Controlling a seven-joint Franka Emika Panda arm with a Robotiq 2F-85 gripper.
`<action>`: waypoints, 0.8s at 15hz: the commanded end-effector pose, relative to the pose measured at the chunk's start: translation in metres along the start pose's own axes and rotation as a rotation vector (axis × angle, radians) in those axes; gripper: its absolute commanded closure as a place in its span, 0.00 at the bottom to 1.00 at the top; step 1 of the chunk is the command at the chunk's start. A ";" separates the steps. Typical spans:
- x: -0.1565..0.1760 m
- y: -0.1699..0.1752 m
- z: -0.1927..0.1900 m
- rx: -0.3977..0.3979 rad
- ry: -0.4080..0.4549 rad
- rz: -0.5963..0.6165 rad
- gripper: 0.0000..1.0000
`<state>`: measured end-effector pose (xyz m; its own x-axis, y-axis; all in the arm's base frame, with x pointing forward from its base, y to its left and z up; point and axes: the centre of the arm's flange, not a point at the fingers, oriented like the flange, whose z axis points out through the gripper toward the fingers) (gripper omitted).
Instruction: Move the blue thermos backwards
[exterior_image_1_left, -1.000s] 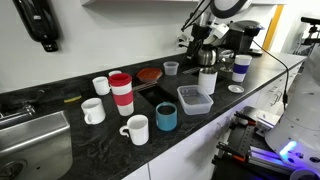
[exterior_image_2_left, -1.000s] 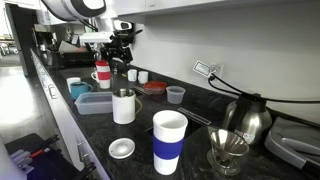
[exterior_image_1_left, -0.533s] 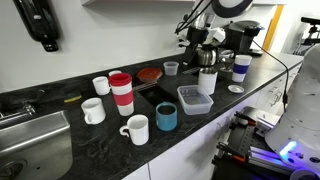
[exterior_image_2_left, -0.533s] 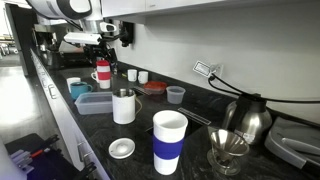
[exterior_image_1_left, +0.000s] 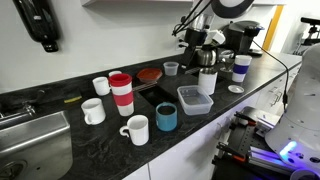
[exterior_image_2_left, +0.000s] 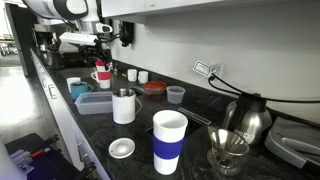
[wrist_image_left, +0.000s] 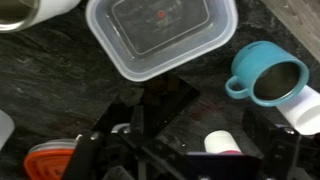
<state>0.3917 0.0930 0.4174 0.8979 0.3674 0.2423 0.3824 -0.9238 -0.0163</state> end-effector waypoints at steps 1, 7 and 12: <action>0.012 -0.046 0.020 0.070 -0.027 -0.089 0.00; 0.006 -0.093 0.047 0.067 -0.091 -0.174 0.00; 0.009 -0.094 0.044 0.067 -0.081 -0.167 0.00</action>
<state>0.3723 0.1841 0.3796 0.8331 0.5264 0.1696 0.5401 -0.8404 -0.0447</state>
